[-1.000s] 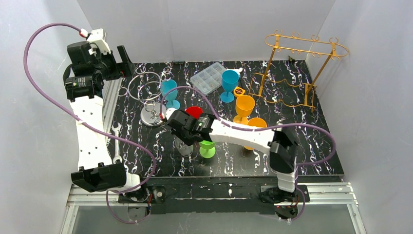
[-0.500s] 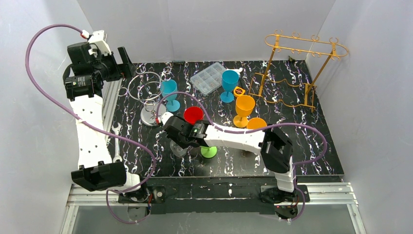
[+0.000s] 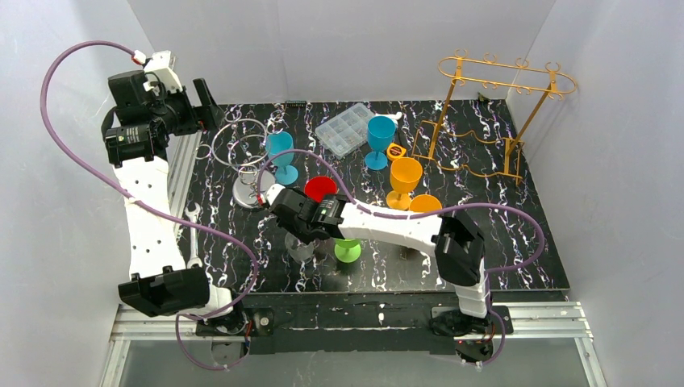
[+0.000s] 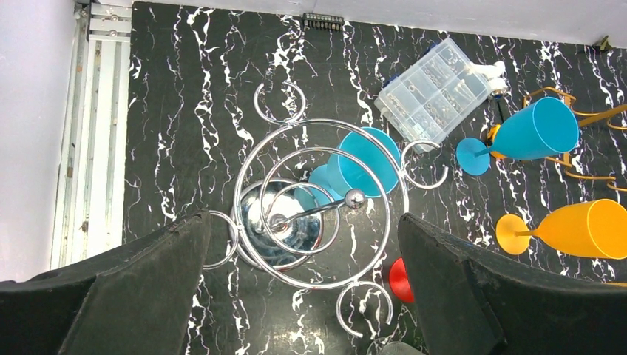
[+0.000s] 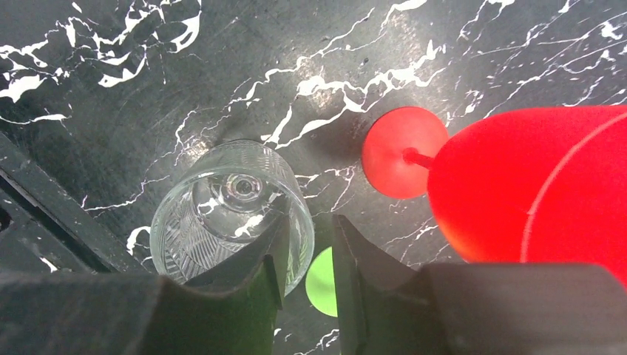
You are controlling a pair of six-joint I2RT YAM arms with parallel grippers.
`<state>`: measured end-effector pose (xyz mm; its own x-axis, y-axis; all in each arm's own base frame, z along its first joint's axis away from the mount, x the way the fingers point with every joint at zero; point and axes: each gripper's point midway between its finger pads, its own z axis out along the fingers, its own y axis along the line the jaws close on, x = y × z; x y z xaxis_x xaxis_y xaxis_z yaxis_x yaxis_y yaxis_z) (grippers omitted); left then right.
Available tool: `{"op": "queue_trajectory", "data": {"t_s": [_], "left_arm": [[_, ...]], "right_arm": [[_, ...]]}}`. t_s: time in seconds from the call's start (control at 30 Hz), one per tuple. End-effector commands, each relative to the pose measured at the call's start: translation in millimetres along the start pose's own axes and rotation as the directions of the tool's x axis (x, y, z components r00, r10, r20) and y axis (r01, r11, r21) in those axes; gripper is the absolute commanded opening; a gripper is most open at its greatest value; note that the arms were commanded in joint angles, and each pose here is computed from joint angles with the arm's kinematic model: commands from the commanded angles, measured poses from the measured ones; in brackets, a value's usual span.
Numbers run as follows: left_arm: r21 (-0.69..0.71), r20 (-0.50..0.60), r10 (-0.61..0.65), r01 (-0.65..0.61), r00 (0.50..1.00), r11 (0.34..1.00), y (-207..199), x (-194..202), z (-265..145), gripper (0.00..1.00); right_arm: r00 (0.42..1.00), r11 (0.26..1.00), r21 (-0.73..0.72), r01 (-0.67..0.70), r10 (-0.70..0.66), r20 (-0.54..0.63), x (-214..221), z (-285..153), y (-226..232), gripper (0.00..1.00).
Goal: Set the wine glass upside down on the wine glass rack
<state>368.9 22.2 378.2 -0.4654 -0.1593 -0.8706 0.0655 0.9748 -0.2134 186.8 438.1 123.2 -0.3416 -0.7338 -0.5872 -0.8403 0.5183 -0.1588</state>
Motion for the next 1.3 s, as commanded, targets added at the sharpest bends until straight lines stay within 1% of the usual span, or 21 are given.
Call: {"op": "queue_trajectory", "data": {"t_s": [0.0,0.07,0.13,0.2,0.27,0.33,0.43,0.53,0.77,0.93,1.13,1.27], "left_arm": [[0.018,0.021,0.011,-0.011,1.0,1.0,-5,-2,-12,0.98],[0.022,0.021,0.005,-0.005,1.0,1.0,-4,-2,-11,0.98],[0.018,0.022,0.0,0.0,1.0,1.0,-4,-3,-11,0.98],[0.011,0.025,-0.011,0.011,1.0,1.0,-2,-6,-13,0.98],[0.011,0.024,-0.042,0.042,0.999,0.999,0,-8,-14,0.98],[0.012,0.029,-0.09,0.09,0.996,0.996,6,-11,-15,0.98],[0.017,0.031,-0.117,0.117,0.993,0.993,11,-13,-16,0.98],[0.01,0.038,-0.113,0.112,0.993,0.994,13,-14,-18,0.98],[0.021,0.047,-0.104,0.103,0.993,0.994,9,-17,-25,0.98],[0.022,0.045,-0.093,0.092,0.995,0.996,8,-16,-26,0.98],[0.029,0.043,-0.089,0.088,0.995,0.996,7,-14,-27,0.98],[0.031,0.036,-0.092,0.091,0.995,0.995,8,-12,-25,0.98]], "right_arm": [[0.997,0.999,0.029,0.014,-0.016,0.073,-32,-27,-11,0.41],[0.995,0.999,0.05,0.007,-0.012,0.097,-43,-36,-17,0.48],[0.991,0.997,0.08,-0.01,-0.001,0.137,-59,-51,-25,0.53],[0.982,0.996,0.078,-0.03,0.015,0.189,-75,-70,-26,0.58],[0.973,0.998,0.055,-0.041,0.027,0.23,-83,-87,-15,0.6],[0.969,0.999,0.02,-0.038,0.032,0.245,-80,-94,8,0.61],[0.971,0.999,-0.018,-0.039,0.042,0.234,-62,-88,43,0.61],[0.975,0.998,-0.029,-0.06,0.065,0.213,-46,-74,58,0.59],[0.97,0.997,0.043,-0.071,0.059,0.235,-39,-53,52,0.55],[0.972,0.998,0.049,-0.05,0.037,0.233,-42,-47,55,0.54],[0.98,1.0,0.002,-0.021,0.021,0.199,-33,-33,67,0.52],[0.988,0.999,-0.034,-0.008,0.013,0.155,-22,-21,77,0.49]]}}
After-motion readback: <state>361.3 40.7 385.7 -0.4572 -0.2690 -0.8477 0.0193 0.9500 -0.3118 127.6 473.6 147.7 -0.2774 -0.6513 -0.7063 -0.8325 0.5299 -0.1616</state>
